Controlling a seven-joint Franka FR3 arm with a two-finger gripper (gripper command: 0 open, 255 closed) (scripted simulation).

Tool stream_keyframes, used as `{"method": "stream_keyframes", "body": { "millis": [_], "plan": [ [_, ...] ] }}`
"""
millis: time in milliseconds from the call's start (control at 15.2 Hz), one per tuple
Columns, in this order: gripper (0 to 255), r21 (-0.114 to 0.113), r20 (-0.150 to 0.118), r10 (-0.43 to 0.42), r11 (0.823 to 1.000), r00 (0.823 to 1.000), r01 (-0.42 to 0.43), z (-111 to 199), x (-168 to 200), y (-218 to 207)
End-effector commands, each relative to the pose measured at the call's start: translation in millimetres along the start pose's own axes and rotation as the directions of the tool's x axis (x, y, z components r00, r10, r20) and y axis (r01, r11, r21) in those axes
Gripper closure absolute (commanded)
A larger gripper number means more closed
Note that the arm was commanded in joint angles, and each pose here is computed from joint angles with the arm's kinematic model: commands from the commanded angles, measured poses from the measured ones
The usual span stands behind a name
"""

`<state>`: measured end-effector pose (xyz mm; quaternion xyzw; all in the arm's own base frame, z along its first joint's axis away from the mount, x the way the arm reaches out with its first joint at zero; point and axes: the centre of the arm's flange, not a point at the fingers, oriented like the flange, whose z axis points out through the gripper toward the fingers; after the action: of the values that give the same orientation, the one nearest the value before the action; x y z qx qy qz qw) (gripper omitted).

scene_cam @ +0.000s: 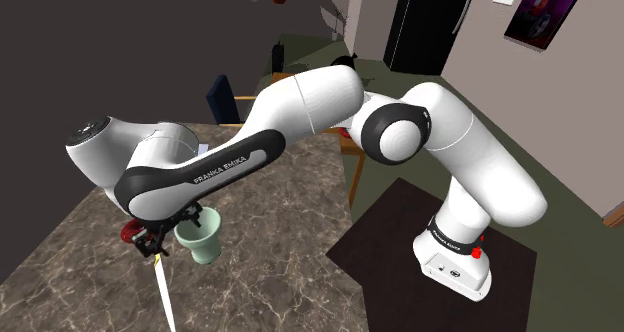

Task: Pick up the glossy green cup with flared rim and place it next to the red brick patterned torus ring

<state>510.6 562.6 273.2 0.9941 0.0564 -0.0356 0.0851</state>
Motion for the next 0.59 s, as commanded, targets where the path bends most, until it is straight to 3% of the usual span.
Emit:
{"method": "stream_keyframes", "body": {
  "millis": [0, 264, 528],
  "plan": [
    [0, 0.000, 0.000, 0.000, 1.000, 1.000, 0.000, 0.0, 0.0, 0.0],
    [0, 0.000, 0.000, 0.000, 1.000, 1.000, 0.000, -50.0, 0.0, 0.0],
    [0, 0.000, 0.000, 0.000, 1.000, 1.000, 0.000, -50.0, 0.0, 0.0]
  ]
}}
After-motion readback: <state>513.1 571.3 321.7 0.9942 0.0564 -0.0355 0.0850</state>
